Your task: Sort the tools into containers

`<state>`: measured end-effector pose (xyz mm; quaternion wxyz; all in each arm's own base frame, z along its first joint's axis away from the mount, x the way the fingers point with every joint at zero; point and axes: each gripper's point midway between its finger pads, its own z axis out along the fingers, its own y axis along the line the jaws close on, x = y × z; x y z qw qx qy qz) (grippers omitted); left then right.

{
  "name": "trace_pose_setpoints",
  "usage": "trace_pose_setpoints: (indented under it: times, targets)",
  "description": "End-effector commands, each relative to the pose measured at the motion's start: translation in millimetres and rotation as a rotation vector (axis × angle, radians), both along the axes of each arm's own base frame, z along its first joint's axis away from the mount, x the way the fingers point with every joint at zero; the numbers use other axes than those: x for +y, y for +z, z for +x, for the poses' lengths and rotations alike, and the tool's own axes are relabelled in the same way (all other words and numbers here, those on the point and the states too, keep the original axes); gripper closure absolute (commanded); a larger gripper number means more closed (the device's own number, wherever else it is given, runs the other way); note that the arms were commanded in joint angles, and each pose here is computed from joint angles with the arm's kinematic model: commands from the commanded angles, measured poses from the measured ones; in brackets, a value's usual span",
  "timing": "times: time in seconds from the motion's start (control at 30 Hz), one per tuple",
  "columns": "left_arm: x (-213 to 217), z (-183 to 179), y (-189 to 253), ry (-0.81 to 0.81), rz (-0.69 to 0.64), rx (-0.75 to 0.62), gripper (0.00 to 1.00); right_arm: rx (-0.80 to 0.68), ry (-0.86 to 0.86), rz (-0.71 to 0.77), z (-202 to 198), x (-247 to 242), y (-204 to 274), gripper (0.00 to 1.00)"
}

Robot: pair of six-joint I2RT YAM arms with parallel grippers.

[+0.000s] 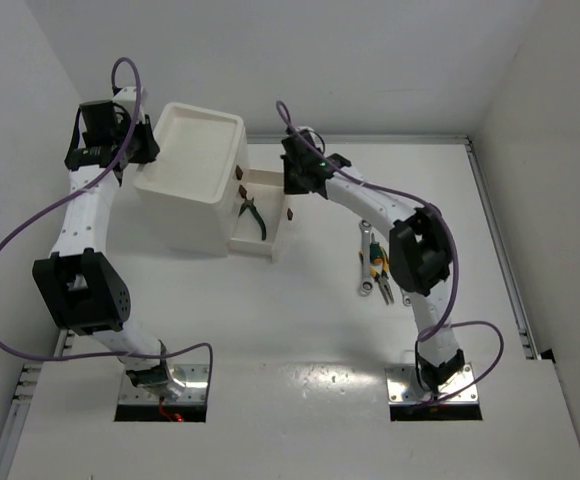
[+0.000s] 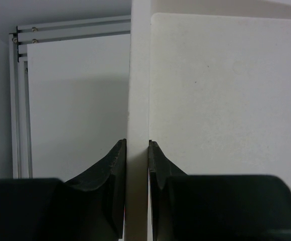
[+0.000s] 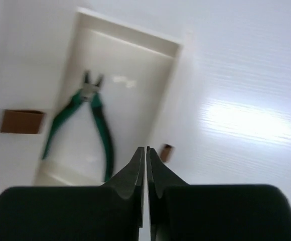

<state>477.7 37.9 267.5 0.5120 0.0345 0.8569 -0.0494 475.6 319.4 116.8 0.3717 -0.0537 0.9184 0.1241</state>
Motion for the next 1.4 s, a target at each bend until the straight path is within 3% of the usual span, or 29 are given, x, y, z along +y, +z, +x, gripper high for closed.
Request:
trace_pose_setpoints:
  times: [0.0,0.2,0.63,0.93,1.37]
  targets:
    - [-32,-19,-65,-0.047,-0.123,0.238,1.0,0.006,-0.127,-0.06,9,-66,1,1.0]
    - [-34,-18,-69,-0.054,-0.129,0.247,1.0,0.187,-0.124,-0.01,-12,-86,-51,1.0]
    - [-40,-28,-78,-0.072,-0.158,0.269,1.0,0.431,0.018,0.353,-18,-7,-92,1.0]
    - [-47,-30,-81,-0.1,-0.162,0.276,1.0,0.375,0.073,0.476,4,35,-71,1.0]
    - [-57,-24,-84,-0.126,-0.166,0.284,1.0,0.412,0.202,0.573,-21,91,-66,1.0]
